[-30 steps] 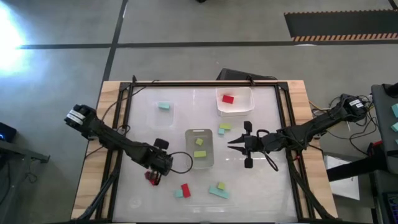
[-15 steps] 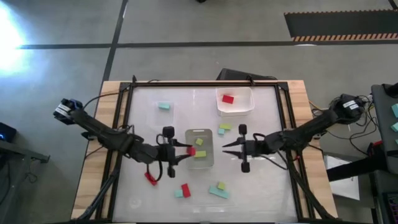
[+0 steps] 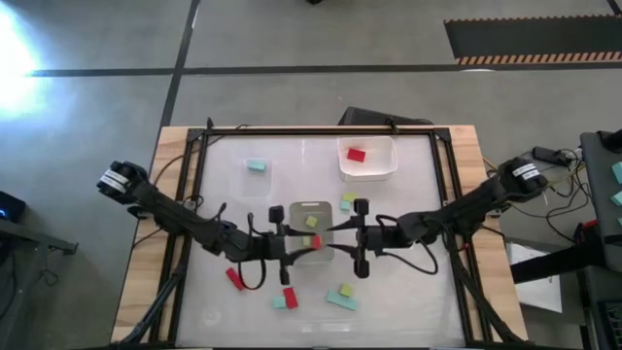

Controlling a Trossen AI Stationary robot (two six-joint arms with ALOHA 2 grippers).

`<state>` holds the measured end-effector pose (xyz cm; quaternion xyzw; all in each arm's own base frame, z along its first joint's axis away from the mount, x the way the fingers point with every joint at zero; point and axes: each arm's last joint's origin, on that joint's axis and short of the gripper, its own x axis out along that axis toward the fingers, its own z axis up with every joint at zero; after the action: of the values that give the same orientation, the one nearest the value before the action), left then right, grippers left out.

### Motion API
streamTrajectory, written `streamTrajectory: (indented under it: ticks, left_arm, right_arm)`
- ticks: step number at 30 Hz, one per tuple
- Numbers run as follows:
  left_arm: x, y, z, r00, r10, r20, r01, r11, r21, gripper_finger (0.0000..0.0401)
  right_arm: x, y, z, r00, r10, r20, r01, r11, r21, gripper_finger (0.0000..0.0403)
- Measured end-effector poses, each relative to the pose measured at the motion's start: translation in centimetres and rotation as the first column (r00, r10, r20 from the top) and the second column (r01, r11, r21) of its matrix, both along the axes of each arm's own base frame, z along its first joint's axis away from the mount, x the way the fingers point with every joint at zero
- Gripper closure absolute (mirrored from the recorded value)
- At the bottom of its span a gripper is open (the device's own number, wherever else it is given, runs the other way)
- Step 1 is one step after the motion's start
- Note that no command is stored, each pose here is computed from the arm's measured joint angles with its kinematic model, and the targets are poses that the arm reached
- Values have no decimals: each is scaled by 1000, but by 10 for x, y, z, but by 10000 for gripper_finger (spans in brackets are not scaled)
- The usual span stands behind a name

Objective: Sort & place blocks by color
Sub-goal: Put the red block into the white bin

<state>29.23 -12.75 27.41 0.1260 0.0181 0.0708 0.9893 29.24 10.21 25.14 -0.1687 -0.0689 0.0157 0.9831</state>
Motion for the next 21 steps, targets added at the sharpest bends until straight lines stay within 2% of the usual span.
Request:
streamTrajectory:
  ticks: [6, 13, 21]
  left_arm:
    - [8, -3, -5, 998, 1, 56, 0, 1000, -28, 287]
    - [11, -2, -6, 997, 9, 81, -6, 999, -41, 287]
    - [11, 0, -7, 998, 25, 62, -23, 999, -32, 287]
  right_arm:
    - [12, 5, 1, 1000, 4, 0, -4, 1000, 11, 226]
    - [11, 4, 4, 1000, 5, 5, -6, 999, 39, 216]
    - [5, 0, 11, 999, 15, -34, -11, 990, 138, 215]
